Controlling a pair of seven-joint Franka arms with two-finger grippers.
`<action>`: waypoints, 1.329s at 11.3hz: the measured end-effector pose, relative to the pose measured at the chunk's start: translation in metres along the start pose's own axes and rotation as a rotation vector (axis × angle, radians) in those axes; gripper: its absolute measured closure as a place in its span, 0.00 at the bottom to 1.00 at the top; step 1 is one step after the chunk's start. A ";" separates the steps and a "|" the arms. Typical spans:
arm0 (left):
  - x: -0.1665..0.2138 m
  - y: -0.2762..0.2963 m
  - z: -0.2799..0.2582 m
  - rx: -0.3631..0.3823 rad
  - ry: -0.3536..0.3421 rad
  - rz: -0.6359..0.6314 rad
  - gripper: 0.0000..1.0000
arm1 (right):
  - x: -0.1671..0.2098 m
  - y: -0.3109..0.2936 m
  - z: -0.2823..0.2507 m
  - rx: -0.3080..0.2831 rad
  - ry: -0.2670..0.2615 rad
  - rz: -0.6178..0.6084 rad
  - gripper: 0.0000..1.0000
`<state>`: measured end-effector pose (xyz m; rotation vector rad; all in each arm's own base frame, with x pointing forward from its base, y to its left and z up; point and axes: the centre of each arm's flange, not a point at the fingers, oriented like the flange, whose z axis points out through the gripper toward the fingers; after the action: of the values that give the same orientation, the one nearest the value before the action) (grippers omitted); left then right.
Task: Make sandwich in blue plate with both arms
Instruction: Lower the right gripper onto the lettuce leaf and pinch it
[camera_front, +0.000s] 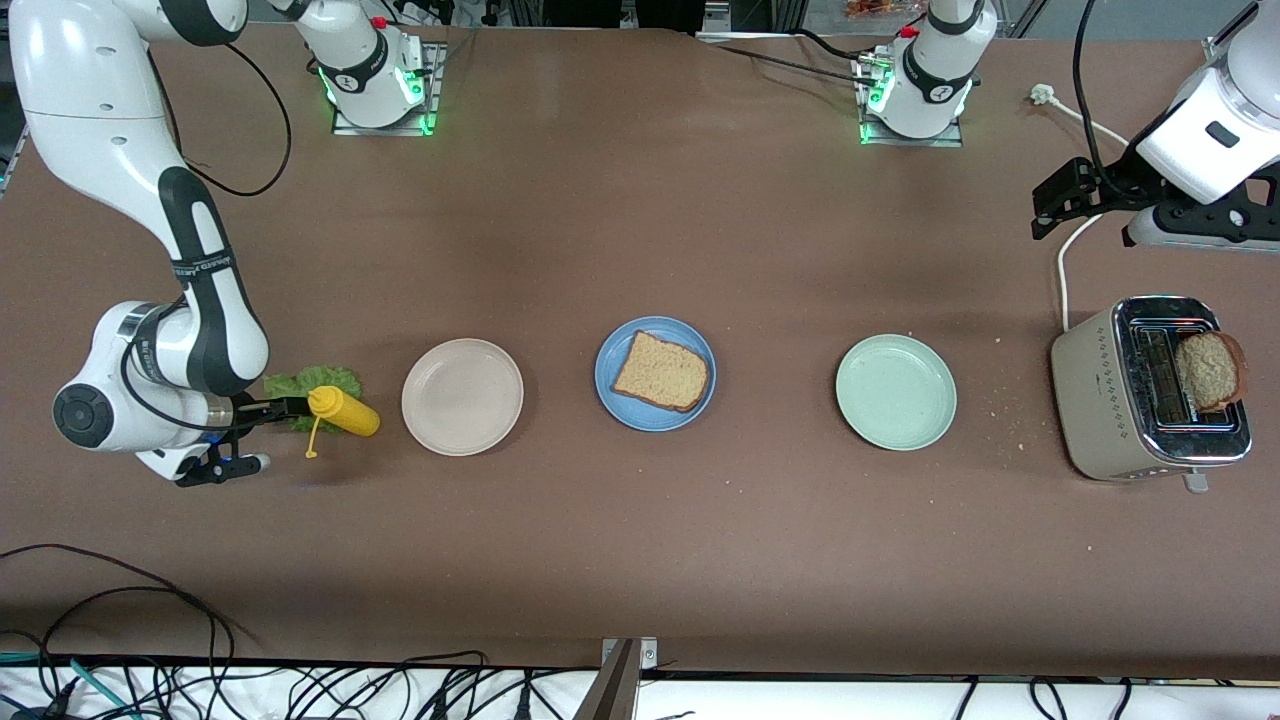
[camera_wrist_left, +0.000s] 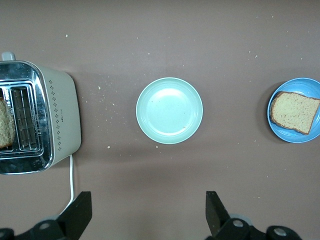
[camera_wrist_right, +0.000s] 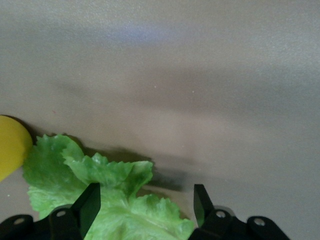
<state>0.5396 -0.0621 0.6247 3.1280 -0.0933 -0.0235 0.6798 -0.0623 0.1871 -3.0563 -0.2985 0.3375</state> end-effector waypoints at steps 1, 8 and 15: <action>0.000 0.000 0.000 0.000 -0.002 0.000 0.00 | 0.000 0.001 0.001 0.001 0.000 -0.002 0.20; 0.000 0.000 0.001 -0.002 -0.006 -0.001 0.00 | -0.011 -0.013 -0.065 -0.004 0.070 -0.058 0.99; 0.001 -0.001 0.003 -0.002 -0.011 -0.003 0.00 | -0.022 -0.026 -0.037 0.010 0.047 -0.073 0.85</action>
<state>0.5404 -0.0608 0.6218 3.1259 -0.0889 -0.0402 0.6621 -0.0422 0.2294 -3.0287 -0.4033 0.2623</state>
